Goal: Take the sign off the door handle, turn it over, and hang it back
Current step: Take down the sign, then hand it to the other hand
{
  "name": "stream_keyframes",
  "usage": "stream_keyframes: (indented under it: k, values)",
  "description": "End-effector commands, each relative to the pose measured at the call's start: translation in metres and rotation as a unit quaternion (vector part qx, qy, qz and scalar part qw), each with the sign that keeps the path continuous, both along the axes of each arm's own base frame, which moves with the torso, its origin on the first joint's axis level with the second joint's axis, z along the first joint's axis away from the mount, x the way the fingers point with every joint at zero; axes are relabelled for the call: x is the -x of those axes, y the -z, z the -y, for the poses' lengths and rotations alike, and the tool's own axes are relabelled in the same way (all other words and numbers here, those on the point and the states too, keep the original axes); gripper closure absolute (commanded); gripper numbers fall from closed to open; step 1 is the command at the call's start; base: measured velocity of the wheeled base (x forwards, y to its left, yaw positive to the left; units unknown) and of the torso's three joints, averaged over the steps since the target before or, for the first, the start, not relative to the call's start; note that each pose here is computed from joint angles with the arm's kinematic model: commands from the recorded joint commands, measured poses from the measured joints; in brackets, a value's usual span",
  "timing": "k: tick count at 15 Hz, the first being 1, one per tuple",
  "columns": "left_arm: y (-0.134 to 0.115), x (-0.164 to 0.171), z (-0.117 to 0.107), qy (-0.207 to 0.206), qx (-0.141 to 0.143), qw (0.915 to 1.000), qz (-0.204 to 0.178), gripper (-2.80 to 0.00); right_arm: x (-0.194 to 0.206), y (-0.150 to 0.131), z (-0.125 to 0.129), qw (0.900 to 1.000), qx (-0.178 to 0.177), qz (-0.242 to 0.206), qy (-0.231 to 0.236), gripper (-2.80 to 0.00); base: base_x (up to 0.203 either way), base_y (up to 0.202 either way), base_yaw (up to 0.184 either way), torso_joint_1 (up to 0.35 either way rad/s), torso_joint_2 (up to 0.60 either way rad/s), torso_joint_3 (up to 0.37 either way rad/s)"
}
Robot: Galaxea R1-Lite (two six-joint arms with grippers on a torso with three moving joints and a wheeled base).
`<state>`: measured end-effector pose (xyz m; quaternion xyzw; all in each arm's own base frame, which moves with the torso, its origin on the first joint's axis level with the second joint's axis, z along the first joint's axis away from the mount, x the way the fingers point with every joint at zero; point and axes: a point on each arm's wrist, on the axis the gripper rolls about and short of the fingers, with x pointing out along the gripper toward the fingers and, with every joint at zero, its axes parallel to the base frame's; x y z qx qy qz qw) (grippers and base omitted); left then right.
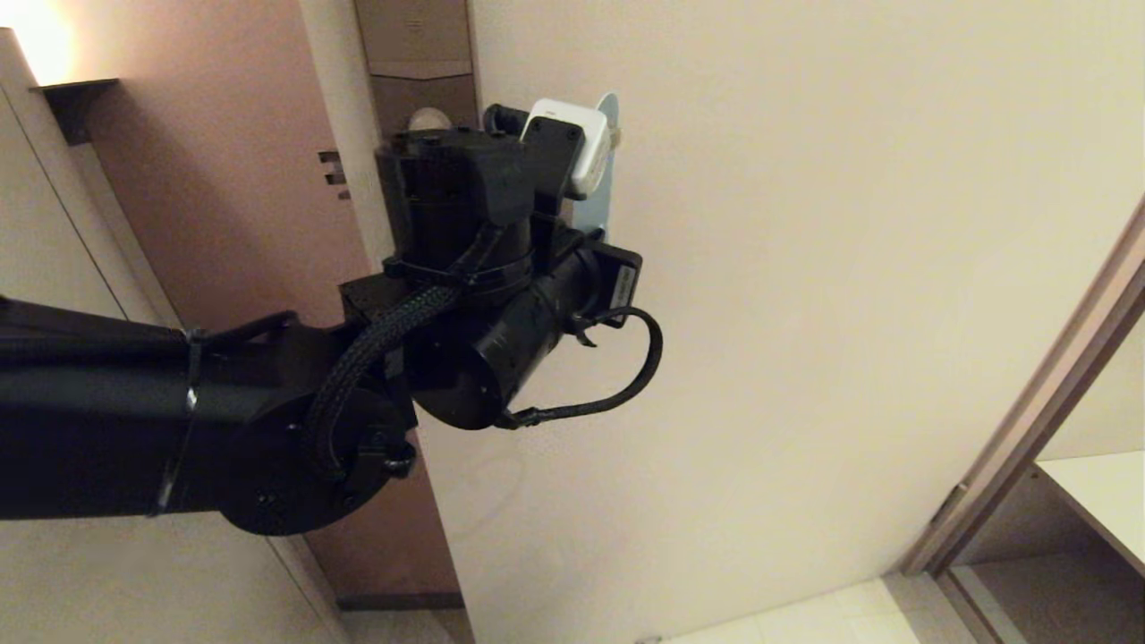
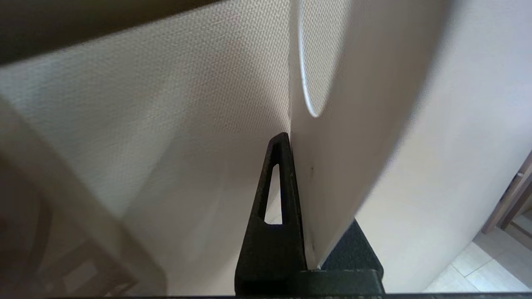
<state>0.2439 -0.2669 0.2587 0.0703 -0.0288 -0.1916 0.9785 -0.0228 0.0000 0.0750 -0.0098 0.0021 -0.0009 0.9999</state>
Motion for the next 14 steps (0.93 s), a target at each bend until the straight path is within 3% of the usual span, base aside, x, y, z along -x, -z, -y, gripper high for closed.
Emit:
stream_keyframes:
  k: [1, 14]
  values:
    - [0.003, -0.004, 0.004, -0.002, 0.000, 1.0000, -0.001, 0.00, 0.000, 0.000, 0.000, 1.000, 0.000, 0.000, 0.000, 0.00, 0.000, 0.000, 0.000, 0.000, 0.00, 0.000]
    - [0.002, 0.016, 0.023, 0.038, 0.013, 0.9992, 0.010, 0.00, 0.000, 0.000, 0.000, 1.000, 0.000, 0.000, 0.000, 0.00, 0.000, 0.000, 0.000, 0.000, 0.00, 0.000]
